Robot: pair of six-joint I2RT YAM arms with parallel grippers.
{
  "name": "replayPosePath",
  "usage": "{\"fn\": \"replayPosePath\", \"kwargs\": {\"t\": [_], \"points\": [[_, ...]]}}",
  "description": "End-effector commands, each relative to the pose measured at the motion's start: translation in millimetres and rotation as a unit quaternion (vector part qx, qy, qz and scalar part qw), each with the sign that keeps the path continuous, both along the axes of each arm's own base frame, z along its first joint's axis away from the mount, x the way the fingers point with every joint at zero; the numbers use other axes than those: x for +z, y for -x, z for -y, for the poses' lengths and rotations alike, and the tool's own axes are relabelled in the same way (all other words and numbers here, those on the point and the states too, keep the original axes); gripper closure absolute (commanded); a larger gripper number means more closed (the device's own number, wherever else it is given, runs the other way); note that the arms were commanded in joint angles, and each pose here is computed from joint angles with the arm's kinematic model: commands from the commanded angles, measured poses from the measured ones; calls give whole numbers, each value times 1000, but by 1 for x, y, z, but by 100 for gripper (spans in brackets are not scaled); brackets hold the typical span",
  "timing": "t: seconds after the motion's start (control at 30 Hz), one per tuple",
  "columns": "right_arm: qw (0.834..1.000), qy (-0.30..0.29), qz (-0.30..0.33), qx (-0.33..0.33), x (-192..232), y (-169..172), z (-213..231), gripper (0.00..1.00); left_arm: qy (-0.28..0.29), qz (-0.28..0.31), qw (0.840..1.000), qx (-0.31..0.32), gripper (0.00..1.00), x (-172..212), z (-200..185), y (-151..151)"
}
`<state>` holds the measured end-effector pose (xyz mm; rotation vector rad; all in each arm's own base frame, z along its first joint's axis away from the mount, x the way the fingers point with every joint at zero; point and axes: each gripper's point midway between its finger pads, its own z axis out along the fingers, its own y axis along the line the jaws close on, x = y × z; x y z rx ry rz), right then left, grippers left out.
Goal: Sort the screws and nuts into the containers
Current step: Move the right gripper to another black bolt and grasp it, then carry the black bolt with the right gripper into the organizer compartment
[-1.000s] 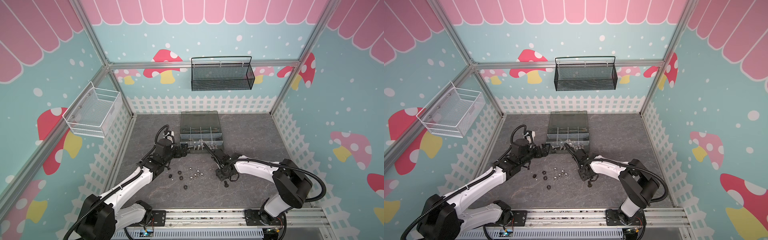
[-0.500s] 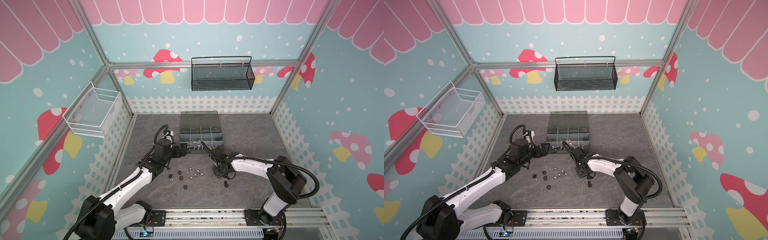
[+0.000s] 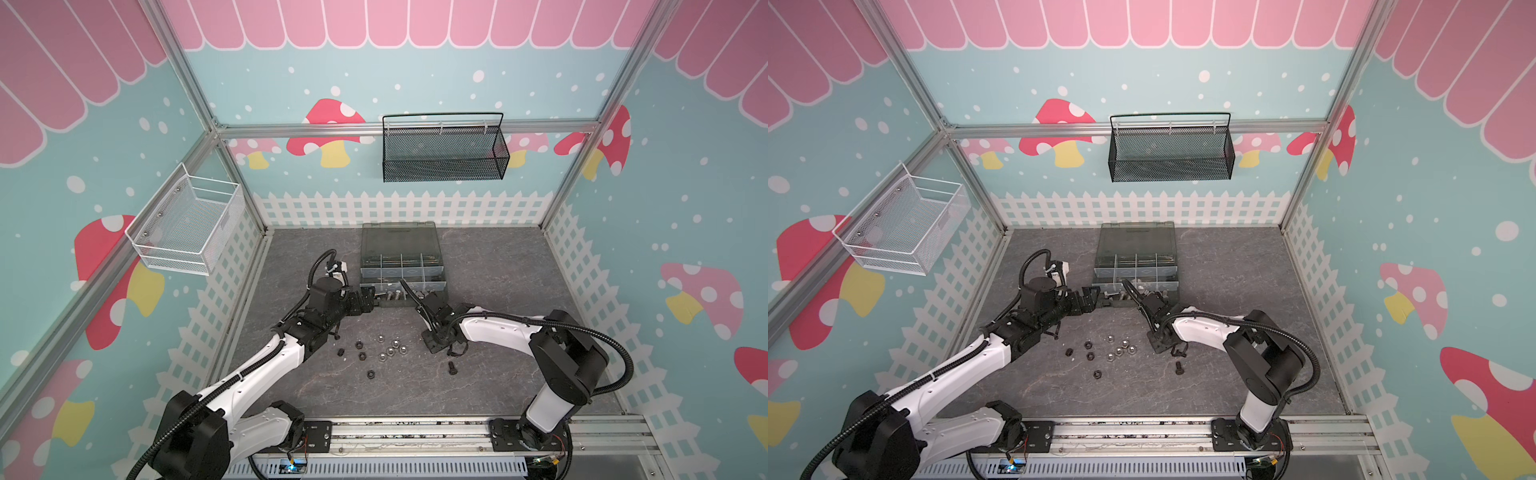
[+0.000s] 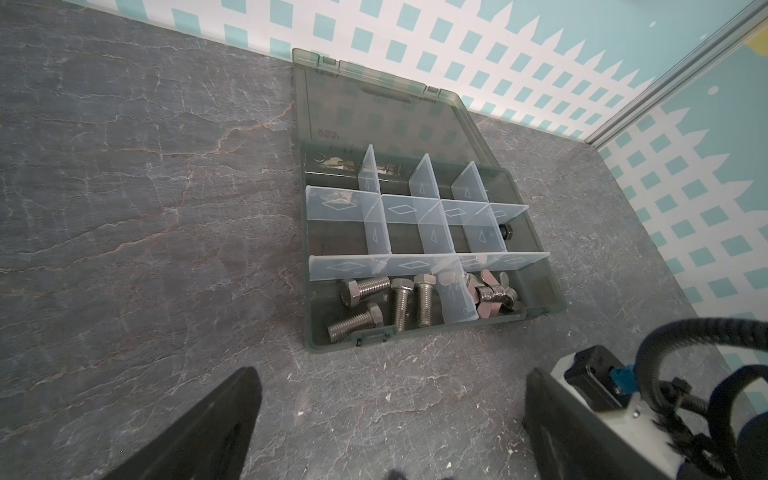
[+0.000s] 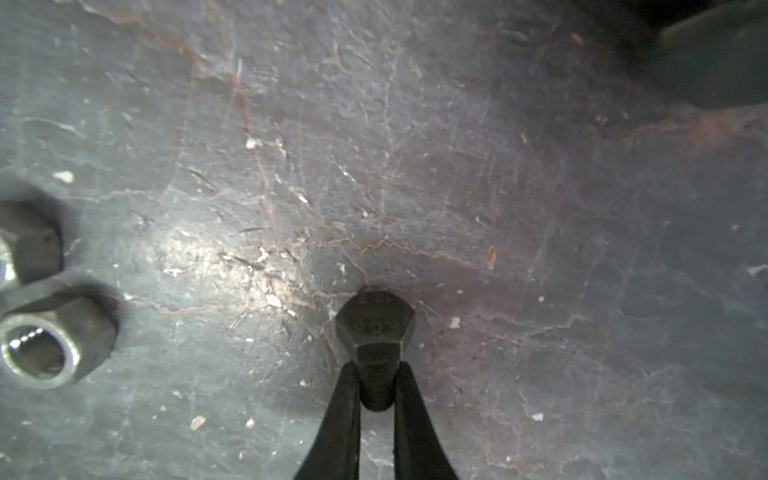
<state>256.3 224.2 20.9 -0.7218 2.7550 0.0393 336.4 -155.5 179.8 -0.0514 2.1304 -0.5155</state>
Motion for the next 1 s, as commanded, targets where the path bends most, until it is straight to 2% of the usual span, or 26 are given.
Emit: {"fn": "replayPosePath", "kwargs": {"t": [0.0, 0.23, 0.43, 0.77, 0.97], "points": [[1000, -6, -3, 8, 1, 0, -6, 97, 4, -6, 1000, 2, 0, -6, -2, 1], [1000, -23, 11, 7, 17, -4, -11, 100, 5, -6, 1000, 2, 0, -6, -2, 1], [997, -57, 59, -8, 57, -23, -13, 100, 5, -4, 1000, 2, 0, -4, -2, 1], [984, -102, 133, -52, 106, -90, -4, 100, 9, -5, 1000, -3, 0, -3, 1, -1], [978, -113, 156, -79, 113, -134, 7, 100, 9, -1, 1000, -2, 0, 1, 0, 0]]}}
